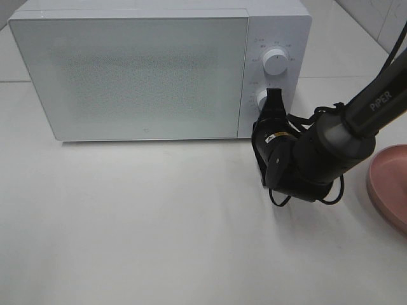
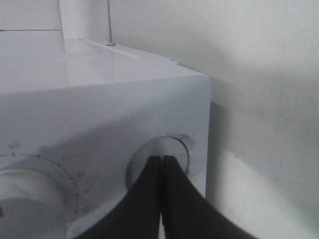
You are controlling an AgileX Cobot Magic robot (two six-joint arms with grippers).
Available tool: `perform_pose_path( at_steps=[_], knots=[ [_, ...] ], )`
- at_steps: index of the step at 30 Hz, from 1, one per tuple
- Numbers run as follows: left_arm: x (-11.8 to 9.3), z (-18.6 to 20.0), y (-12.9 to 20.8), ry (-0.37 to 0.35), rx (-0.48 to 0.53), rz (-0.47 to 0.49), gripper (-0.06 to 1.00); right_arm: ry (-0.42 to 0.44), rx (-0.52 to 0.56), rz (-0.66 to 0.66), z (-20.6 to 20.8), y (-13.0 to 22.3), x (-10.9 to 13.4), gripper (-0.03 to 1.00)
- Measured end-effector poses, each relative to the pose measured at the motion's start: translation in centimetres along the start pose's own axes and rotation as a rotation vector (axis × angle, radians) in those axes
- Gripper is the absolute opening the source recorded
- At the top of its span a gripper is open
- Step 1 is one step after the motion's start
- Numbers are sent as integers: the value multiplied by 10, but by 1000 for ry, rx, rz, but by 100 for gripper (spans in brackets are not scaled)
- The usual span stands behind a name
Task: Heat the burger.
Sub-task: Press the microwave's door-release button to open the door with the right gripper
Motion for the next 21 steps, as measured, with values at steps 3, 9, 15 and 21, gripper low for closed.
perform_pose_path(
  at_steps=[3,9,15,21],
  knots=[
    [0,0,0,0,0,0,99,0,-2,-4,0,0,0,0],
    [0,0,0,0,0,0,99,5,-12,-5,-4,1,3,0],
    [0,0,0,0,0,0,99,4,-26,-2,-9,-1,9,0],
    [0,0,0,0,0,0,99,23,-30,3,-16,2,5,0]
  ],
)
Point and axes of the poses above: a point on each arm's last joint axis where the gripper is mounted, z pointing back along that axis away from the gripper, x along the wrist's bending axis when the last joint is at zero, y = z × x, the point moved 2 cm from there along -z, pointing out along that axis toward the gripper, and after that the axes turned 8 degrees about z, right-handed, at the moved point
